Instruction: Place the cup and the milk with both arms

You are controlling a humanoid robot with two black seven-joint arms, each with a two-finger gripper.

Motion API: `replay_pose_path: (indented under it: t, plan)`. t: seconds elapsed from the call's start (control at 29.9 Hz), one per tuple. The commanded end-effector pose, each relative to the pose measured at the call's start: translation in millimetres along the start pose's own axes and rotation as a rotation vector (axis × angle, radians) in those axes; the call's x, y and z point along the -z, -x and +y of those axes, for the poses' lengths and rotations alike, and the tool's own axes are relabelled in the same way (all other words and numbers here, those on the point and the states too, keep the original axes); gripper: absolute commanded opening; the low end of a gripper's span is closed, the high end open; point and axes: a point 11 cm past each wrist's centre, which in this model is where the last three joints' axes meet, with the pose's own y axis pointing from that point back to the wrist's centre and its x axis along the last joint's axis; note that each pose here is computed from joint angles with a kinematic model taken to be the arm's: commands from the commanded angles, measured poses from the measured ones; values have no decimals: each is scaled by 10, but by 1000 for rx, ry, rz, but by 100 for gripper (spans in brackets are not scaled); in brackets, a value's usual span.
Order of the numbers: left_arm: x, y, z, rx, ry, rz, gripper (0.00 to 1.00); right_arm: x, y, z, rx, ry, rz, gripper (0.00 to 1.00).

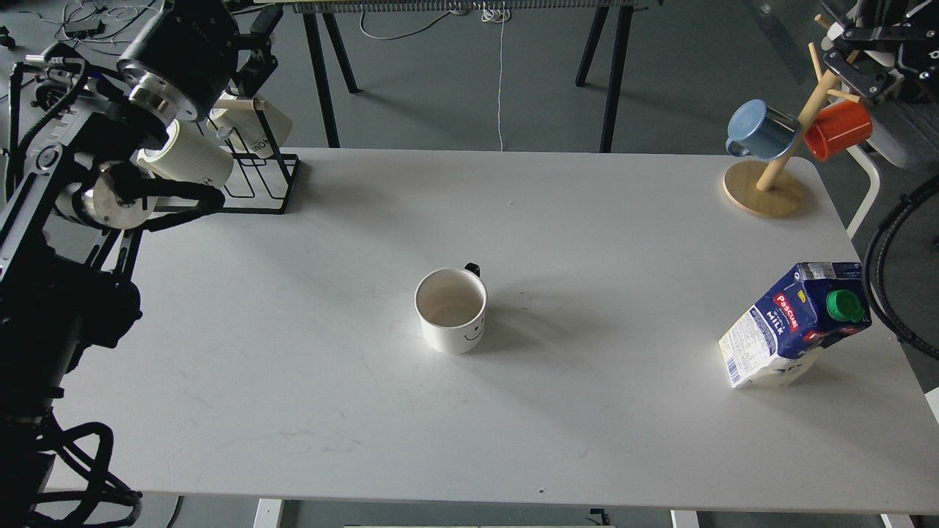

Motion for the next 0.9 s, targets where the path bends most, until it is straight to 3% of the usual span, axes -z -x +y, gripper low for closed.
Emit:
replay_pose_path:
  t: [0.0, 0.43, 0.87]
  plan:
    - [28, -14, 20, 0, -2, 28, 99, -19, -28, 344, 10, -36, -73, 99]
    - [78, 28, 17, 14, -13, 31, 99, -237, 119, 1259, 70, -124, -252, 99]
    - [109, 42, 24, 16, -17, 34, 99, -733, -187, 1851, -64, -179, -403, 99]
